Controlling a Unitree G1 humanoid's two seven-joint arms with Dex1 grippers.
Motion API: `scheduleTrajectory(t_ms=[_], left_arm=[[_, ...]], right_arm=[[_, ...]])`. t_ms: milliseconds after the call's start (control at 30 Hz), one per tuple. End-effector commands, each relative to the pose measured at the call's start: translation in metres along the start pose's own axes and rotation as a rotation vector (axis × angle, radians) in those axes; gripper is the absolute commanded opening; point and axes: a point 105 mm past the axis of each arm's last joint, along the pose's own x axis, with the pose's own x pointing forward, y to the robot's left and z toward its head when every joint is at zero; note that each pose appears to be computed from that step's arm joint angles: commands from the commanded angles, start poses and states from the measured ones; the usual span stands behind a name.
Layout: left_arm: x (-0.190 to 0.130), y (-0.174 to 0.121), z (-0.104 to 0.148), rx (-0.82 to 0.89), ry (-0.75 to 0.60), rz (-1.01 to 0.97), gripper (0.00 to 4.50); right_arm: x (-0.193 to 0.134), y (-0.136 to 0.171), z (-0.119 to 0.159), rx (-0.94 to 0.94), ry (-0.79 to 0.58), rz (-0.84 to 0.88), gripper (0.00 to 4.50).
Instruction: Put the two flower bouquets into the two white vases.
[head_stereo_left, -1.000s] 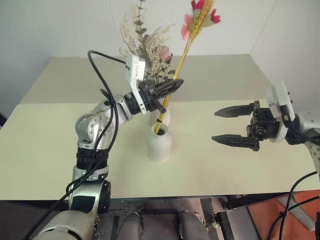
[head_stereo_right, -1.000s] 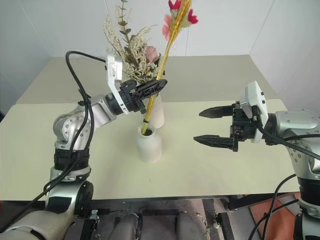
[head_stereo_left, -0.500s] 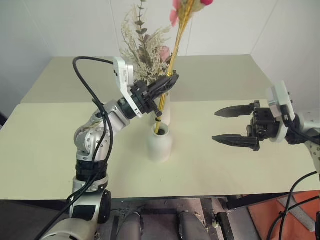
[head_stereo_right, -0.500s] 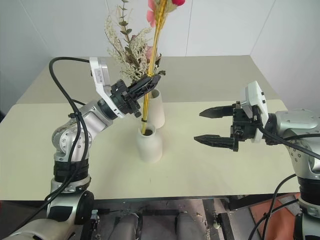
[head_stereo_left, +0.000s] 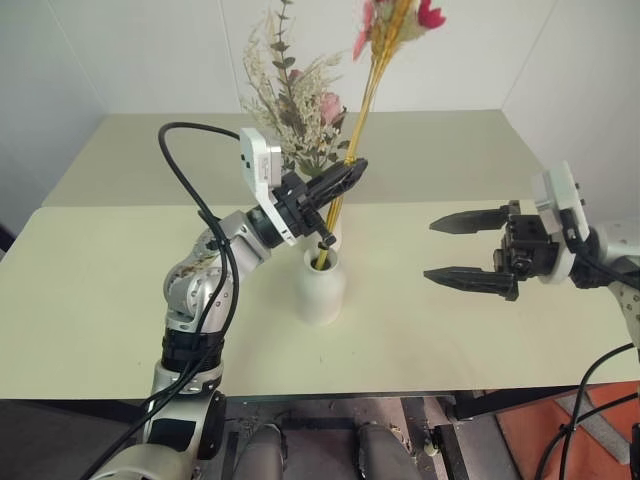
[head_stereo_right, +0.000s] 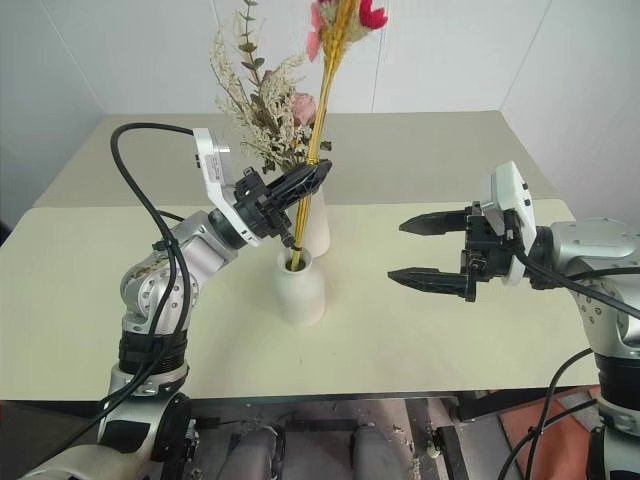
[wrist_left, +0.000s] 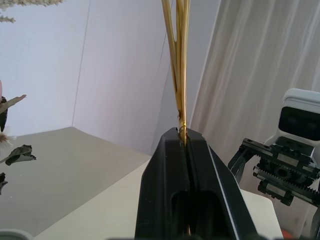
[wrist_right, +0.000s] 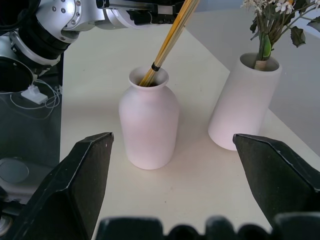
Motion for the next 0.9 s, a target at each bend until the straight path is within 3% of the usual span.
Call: scheduleTrajectory(t_ms=[33,100,467,633,900], left_arm=[[-0.004,-0.007,0.001,0.041,0.013,-0.033,0.46],[-0.008,-0.009,-0.001,0.030,0.035,-0.052,0.91],[-0.041,0.000,0.013,0.029,0.073,0.021,4.45],[-0.073,0.008,0.030,0.056,0.162,0.032,4.45],[-0.149,0.013,0.058,0.141,0.483,0.009,4.45]], right_arm=[[-0.002,0.002,0.012,-0.058,-0.021,0.000,4.50],[-0.002,0.002,0.012,-0.057,-0.019,0.001,4.50],[-0.001,0.001,0.009,-0.050,-0.010,0.008,4.50],[-0.001,0.000,0.007,-0.041,-0.005,0.012,4.50],[-0.001,-0.005,0.001,-0.022,0.011,0.009,4.50]])
